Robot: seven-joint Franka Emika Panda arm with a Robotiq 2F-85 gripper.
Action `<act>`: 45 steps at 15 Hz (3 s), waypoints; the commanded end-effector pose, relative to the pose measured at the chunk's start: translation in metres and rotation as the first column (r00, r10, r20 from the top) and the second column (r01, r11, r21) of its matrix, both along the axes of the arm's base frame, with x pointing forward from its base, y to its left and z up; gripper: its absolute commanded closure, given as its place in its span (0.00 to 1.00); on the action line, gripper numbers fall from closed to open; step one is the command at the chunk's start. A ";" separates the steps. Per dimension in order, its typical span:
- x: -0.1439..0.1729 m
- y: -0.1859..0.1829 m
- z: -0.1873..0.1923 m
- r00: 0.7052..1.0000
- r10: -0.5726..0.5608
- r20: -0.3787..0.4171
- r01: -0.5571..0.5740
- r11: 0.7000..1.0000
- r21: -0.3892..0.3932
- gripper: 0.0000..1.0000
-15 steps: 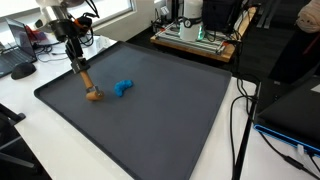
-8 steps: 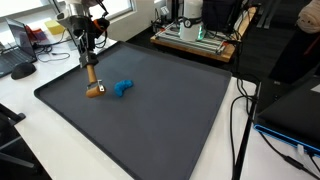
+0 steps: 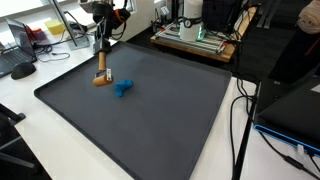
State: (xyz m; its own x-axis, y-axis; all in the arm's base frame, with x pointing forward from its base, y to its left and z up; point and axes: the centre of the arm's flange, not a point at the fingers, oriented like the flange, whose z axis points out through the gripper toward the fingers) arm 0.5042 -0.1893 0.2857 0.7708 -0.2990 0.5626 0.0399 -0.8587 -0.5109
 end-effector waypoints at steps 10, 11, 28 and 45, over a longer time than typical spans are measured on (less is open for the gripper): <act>-0.067 0.100 0.036 0.920 -0.391 0.036 0.392 0.909 -0.140 0.78; -0.068 0.109 0.036 0.909 -0.415 0.038 0.416 0.897 -0.147 0.78; -0.024 0.260 0.075 0.653 -0.745 0.136 0.741 0.591 -0.321 0.78; -0.020 0.309 0.015 0.422 -0.885 0.197 0.874 0.339 -0.347 0.78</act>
